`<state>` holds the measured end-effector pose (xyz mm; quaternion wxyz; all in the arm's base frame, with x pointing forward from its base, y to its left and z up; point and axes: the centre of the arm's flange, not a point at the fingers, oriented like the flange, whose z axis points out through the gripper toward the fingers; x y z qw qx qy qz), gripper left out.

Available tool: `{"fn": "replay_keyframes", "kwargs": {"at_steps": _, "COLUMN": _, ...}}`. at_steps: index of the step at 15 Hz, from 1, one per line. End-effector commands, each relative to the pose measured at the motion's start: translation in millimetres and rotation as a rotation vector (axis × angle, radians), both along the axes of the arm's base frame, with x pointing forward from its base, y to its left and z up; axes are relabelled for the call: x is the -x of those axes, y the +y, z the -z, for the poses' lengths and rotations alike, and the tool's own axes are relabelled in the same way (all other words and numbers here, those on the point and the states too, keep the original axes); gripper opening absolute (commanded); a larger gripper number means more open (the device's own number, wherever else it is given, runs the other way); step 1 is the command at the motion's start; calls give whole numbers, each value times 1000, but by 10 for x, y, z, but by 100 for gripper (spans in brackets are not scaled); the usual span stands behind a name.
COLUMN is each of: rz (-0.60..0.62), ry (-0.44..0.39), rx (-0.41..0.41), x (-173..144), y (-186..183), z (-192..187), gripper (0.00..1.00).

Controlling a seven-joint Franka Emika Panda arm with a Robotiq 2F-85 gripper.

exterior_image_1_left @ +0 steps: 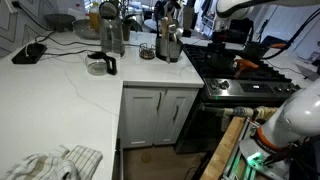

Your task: Remove the pot on the front left plate of the stove and move it on the counter top to the left of the utensil holding bucket

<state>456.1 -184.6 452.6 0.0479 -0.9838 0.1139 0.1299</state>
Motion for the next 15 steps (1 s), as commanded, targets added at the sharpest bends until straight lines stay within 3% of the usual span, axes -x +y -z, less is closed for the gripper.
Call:
{"fn": "replay_keyframes", "kwargs": {"at_steps": 1, "rz": 1, "ry": 0, "rx": 0, "x": 2, "y": -6, "z": 0, "gripper": 100}}
{"fn": "replay_keyframes", "kwargs": {"at_steps": 6, "rz": 3, "ry": 0, "rx": 0, "x": 6, "y": -16, "z": -1, "gripper": 100}}
{"fn": "replay_keyframes", "kwargs": {"at_steps": 10, "rz": 53, "ry": -67, "rx": 102, "x": 191, "y": 10, "z": -260, "gripper": 100}}
{"fn": "replay_keyframes", "kwargs": {"at_steps": 15, "rz": 100, "ry": -148, "rx": 165, "x": 533, "y": -67, "z": -638, "gripper": 100}}
